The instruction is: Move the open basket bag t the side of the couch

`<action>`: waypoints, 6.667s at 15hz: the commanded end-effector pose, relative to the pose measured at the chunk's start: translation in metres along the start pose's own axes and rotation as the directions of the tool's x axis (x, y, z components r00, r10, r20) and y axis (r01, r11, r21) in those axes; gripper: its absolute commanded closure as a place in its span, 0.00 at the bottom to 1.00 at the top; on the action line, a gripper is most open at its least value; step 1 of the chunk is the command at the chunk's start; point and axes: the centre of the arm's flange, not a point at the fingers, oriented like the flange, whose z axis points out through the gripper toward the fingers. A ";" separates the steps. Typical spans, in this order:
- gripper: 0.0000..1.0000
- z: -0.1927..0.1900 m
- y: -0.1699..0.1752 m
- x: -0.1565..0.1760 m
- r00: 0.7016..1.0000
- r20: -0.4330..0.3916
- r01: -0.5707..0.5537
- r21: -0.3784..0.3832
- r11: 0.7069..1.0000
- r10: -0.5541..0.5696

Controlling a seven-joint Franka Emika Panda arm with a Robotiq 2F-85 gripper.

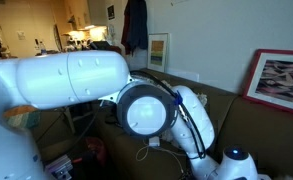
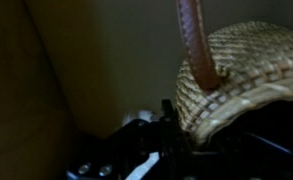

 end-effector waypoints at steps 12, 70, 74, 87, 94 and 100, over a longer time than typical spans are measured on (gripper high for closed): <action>0.96 0.005 -0.018 0.013 0.935 -0.346 -0.051 0.090 0.995 0.079; 0.96 0.028 -0.005 -0.014 0.973 0.173 -0.159 0.041 0.986 0.149; 0.96 0.028 -0.002 -0.017 0.937 0.266 -0.236 -0.001 0.972 0.228; 0.96 0.028 -0.001 -0.016 0.862 0.369 -0.359 -0.042 0.932 0.348; 0.96 0.027 0.001 -0.005 0.877 0.221 -0.447 0.047 0.893 0.427; 0.96 0.022 0.000 0.005 0.849 -0.029 -0.521 0.126 0.844 0.528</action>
